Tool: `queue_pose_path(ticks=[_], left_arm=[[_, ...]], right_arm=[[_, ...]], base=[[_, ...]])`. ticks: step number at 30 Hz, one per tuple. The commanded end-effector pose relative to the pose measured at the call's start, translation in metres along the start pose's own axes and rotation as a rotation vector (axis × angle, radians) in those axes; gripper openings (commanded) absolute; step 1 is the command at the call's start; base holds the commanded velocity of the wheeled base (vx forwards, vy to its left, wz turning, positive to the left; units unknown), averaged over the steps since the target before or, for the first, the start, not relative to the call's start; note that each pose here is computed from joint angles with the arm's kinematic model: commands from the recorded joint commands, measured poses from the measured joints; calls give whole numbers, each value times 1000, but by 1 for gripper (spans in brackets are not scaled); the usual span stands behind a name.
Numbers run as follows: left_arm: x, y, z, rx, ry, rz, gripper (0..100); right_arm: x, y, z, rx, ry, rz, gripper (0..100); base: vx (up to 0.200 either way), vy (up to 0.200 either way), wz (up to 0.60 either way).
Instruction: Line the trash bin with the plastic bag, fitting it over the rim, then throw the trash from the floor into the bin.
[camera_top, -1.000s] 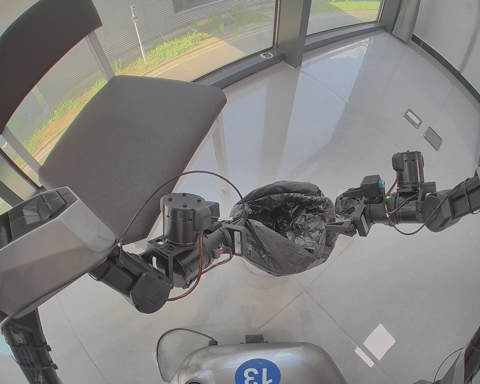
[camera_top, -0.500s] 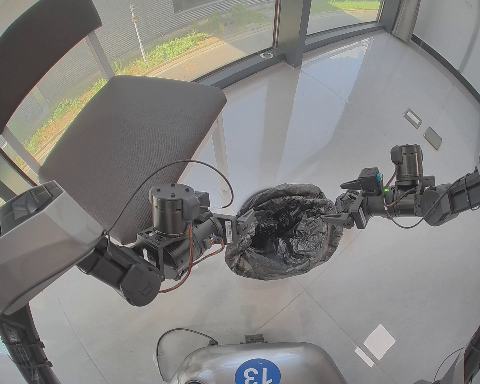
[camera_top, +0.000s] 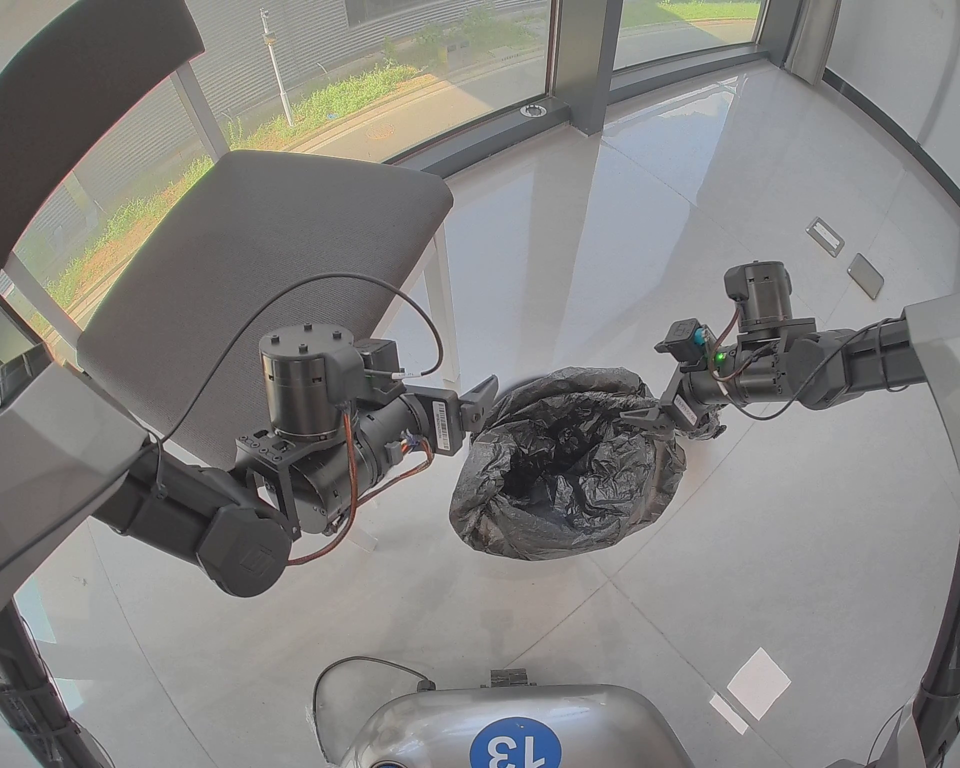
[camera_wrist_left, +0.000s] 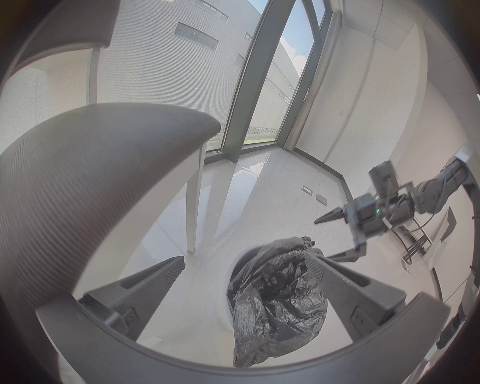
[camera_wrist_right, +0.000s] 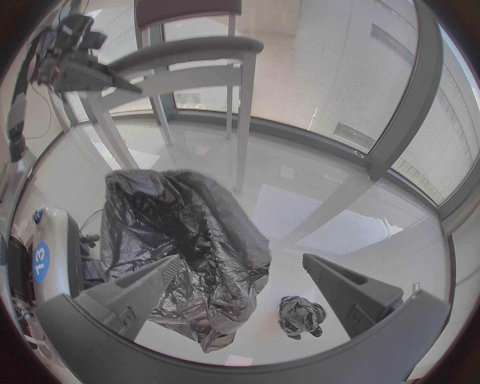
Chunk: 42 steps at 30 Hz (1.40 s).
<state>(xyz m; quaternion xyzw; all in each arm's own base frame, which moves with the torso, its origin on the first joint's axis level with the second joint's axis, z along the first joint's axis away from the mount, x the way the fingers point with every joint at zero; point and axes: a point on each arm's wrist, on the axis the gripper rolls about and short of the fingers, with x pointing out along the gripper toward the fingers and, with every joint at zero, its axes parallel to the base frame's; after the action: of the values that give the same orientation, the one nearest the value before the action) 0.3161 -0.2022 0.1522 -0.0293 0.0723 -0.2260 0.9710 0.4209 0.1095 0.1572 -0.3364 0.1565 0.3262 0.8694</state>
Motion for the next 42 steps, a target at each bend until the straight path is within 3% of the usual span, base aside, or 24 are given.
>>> queue_pose_path(ticks=[1,21,22,35,42], left_arm=[[-6,-1,16,3,-50,-4,100],[-12,4,24,-4,-75,7,100],[-12,4,24,-3,-77,8,100],[-18,8,24,-7,-74,16,100],[-20,7,22,-4,-67,15,100]], right_arm=[[33,8,-18,-6,53,39,100],[51,0,-9,-23,11,14,100],[52,1,-10,-23,13,17,0],[53,6,-4,-25,0,23,0],[40,-24,33,-57,-114,-93,0]], base=[[0,0,0],[0,0,0],[0,0,0],[0,0,0],[0,0,0]])
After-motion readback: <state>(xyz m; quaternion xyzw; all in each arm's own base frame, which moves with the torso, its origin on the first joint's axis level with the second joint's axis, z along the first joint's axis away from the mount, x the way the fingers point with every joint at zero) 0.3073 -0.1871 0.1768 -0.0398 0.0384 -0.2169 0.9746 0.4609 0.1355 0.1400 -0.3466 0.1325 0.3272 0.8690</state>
